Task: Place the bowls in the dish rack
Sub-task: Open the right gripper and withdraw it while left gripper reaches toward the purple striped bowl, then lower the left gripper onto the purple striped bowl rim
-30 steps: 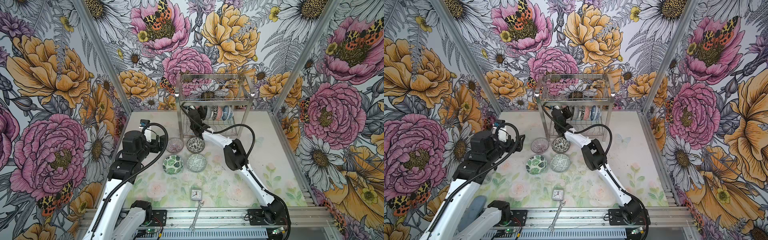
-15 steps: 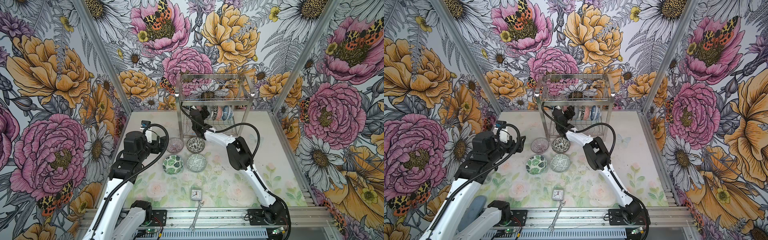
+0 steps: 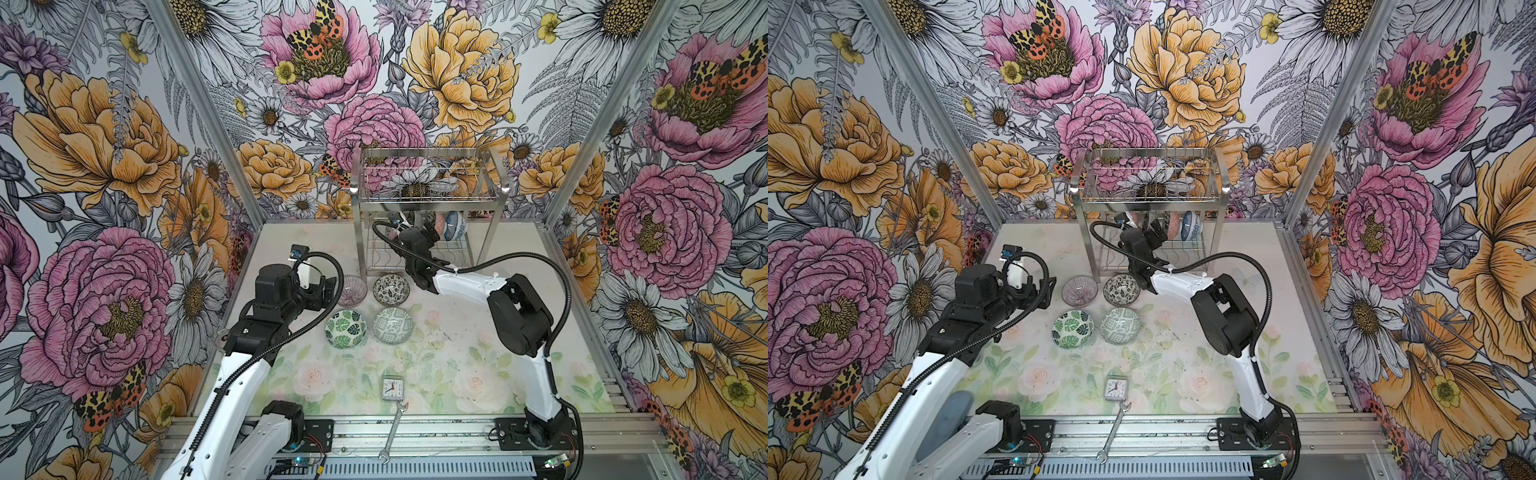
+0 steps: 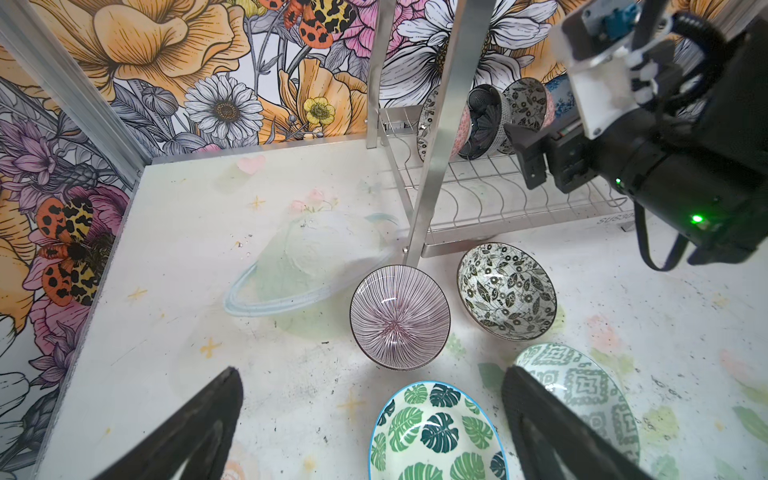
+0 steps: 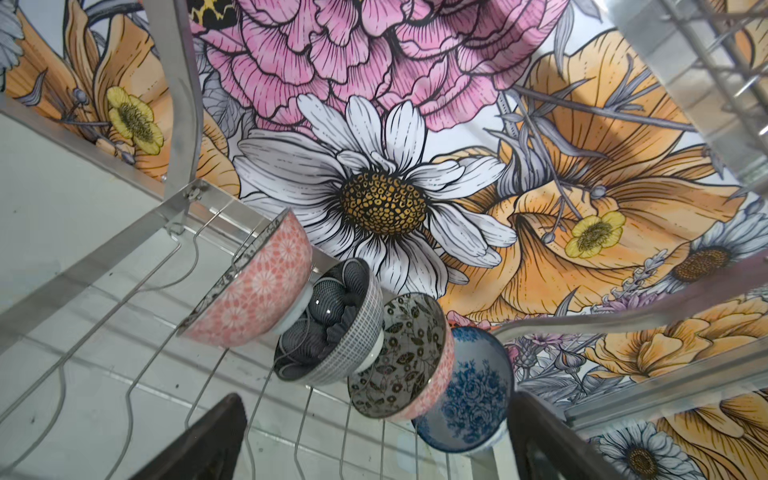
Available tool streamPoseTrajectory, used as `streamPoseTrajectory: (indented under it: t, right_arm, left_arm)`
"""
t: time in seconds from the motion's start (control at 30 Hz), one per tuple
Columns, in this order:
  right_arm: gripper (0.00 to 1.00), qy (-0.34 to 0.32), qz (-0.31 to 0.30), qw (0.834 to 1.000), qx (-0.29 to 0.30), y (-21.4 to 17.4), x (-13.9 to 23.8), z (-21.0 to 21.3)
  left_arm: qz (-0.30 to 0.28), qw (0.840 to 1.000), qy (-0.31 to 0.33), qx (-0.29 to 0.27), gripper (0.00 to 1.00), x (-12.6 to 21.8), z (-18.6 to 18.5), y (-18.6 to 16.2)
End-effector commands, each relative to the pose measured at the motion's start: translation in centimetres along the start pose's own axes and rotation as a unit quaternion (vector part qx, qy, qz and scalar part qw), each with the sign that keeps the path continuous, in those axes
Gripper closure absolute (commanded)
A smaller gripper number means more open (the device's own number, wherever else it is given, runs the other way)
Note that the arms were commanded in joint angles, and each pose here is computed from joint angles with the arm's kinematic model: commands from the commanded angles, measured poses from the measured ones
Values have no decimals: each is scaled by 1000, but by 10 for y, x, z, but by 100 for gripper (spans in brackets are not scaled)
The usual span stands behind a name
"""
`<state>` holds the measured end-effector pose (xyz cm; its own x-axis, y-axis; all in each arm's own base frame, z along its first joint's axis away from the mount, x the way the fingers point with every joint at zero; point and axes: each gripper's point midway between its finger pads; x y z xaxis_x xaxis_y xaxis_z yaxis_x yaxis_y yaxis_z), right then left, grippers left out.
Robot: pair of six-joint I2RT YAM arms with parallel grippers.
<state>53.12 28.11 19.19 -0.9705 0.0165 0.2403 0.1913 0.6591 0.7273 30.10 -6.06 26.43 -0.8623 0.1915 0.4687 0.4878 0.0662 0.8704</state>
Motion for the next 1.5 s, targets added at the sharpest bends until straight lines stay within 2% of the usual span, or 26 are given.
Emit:
streamPoseTrajectory:
  t: [0.0,0.23,0.37,0.57,0.7,0.83,0.97,1.2,1.37,1.47]
  right_arm:
    - [0,24,-24,999,-43,12,24,-5]
    - [0,43,-12,995,-86,6,71,-20]
    - [0,74,-17,992,-104,13,96,-33]
    - [0,138,-23,984,-107,14,124,-39]
    - [0,154,-5,975,-161,2,134,-56]
    - [0,168,6,966,-198,-9,145,-75]
    - [0,156,30,968,-193,-23,157,-86]
    - [0,142,74,961,-226,-50,166,-87]
    - [0,141,86,955,-245,-53,166,-86]
    - [0,144,94,953,-247,-53,163,-82]
  left_arm:
    - [-10,1000,-2,25,1,4,-4,14]
    - [-6,991,48,126,1,11,8,-6]
    - [6,985,78,152,1,3,14,-23]
    - [60,980,100,161,1,-27,15,-45]
    - [97,971,123,182,1,-49,25,-63]
    - [114,963,108,218,2,-74,28,-80]
    - [138,960,115,213,3,-96,34,-92]
    - [160,959,107,210,5,-129,36,-104]
    - [184,954,104,214,7,-145,38,-116]
    - [196,952,101,212,11,-152,38,-124]
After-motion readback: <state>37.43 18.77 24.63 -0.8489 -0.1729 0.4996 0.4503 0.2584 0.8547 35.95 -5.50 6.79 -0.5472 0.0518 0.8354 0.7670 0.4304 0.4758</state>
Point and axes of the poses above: each gripper's point midway between its finger pads, its own x axis back along the fingers, its own z axis along the line the jaws close on, y = z × x, and after that the axes turned 8 degrees about x, right-handed
